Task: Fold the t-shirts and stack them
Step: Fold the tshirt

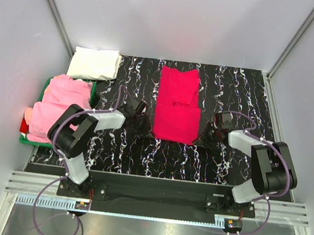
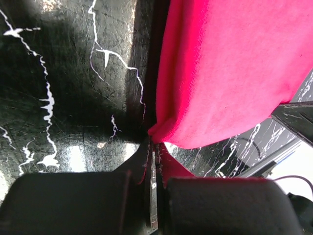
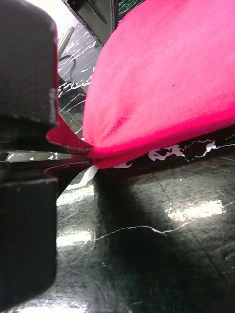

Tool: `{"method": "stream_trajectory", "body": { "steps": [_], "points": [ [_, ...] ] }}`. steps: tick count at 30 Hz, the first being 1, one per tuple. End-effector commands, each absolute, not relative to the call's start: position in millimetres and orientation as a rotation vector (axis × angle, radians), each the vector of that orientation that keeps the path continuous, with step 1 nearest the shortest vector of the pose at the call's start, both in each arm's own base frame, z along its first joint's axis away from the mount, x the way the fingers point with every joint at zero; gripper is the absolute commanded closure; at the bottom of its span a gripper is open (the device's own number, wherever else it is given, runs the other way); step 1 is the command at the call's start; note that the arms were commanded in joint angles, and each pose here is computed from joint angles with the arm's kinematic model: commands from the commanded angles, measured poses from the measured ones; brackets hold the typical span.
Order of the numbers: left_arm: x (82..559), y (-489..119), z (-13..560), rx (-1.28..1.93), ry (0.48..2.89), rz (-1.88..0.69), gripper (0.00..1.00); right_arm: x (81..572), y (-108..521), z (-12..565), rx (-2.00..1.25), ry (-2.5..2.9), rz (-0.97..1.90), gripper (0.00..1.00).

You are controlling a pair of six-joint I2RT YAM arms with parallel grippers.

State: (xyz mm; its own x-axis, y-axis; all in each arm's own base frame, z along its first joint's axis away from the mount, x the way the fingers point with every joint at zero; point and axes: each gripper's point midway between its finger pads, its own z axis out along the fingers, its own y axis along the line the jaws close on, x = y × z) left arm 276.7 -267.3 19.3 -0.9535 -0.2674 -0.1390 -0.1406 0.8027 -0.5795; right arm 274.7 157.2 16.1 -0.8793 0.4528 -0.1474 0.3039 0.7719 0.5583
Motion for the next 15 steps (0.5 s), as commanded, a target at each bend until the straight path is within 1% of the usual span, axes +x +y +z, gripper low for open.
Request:
{"method": "stream_trajectory", "body": {
  "steps": [1,7,14,15],
  "points": [
    [284.2,-259.0,26.5,-0.314,2.698,-0.801,1.0,274.7,156.1,29.6,0.551,2.656,0.775,1.0],
    [266.8,-258.0,49.9,-0.3,2.655,-0.839,1.0,263.0,153.4,41.2,0.548,2.655,0.777,1.0],
    [227.5,-264.2,66.2,-0.27,2.632,-0.893,1.0,241.9,149.7,51.1,0.559,2.65,0.793,1.0],
    [221.5,-263.7,61.9,-0.258,2.645,-0.889,0.98,238.0,150.8,51.4,0.559,2.65,0.807,1.0]
  ]
}}
